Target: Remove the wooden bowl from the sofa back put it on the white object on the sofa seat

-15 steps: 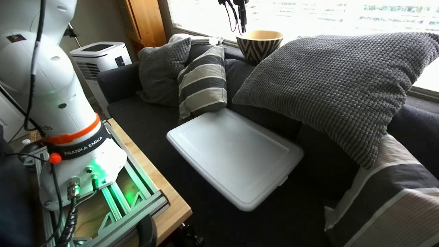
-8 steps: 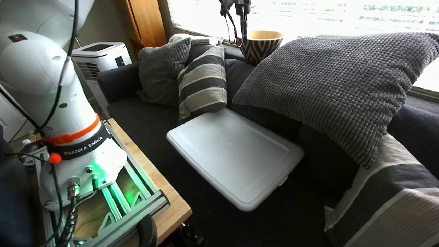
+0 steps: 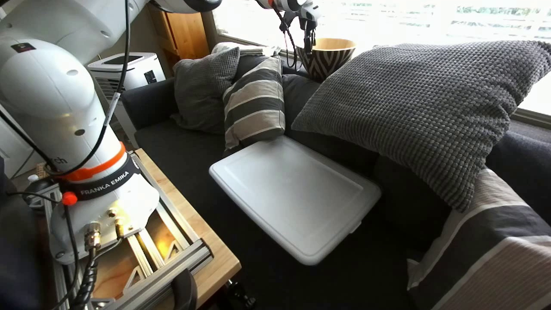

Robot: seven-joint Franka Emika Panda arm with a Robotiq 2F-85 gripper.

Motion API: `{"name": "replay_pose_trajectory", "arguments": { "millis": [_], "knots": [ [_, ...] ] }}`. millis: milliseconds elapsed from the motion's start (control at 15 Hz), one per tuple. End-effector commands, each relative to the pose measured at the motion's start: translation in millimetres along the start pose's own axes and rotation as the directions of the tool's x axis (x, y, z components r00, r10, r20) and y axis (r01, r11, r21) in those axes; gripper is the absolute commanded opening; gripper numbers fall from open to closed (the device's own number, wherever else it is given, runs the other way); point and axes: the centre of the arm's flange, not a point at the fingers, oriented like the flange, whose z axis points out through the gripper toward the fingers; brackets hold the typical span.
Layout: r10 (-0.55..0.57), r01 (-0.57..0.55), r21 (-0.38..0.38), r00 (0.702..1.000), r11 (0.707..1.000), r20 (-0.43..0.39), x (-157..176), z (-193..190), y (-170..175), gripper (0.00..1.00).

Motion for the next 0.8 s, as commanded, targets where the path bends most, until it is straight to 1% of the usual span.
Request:
{"name": "replay_pose_trajectory", "arguments": {
  "millis": [0, 267, 467, 533, 733],
  "knots": [
    [0.064, -0.062, 0.035, 0.997, 0.997, -0.048, 6, 31, -27, 1.00],
    [0.161, -0.155, 0.069, 0.982, 0.986, -0.102, 10, 48, -31, 1.00],
    [0.211, -0.198, 0.104, 0.968, 0.975, -0.139, 14, 59, -31, 1.00],
    [0.225, -0.212, 0.105, 0.965, 0.972, -0.136, 14, 63, -31, 1.00],
    [0.234, -0.226, 0.074, 0.962, 0.971, -0.140, 11, 78, -28, 1.00]
  ]
}}
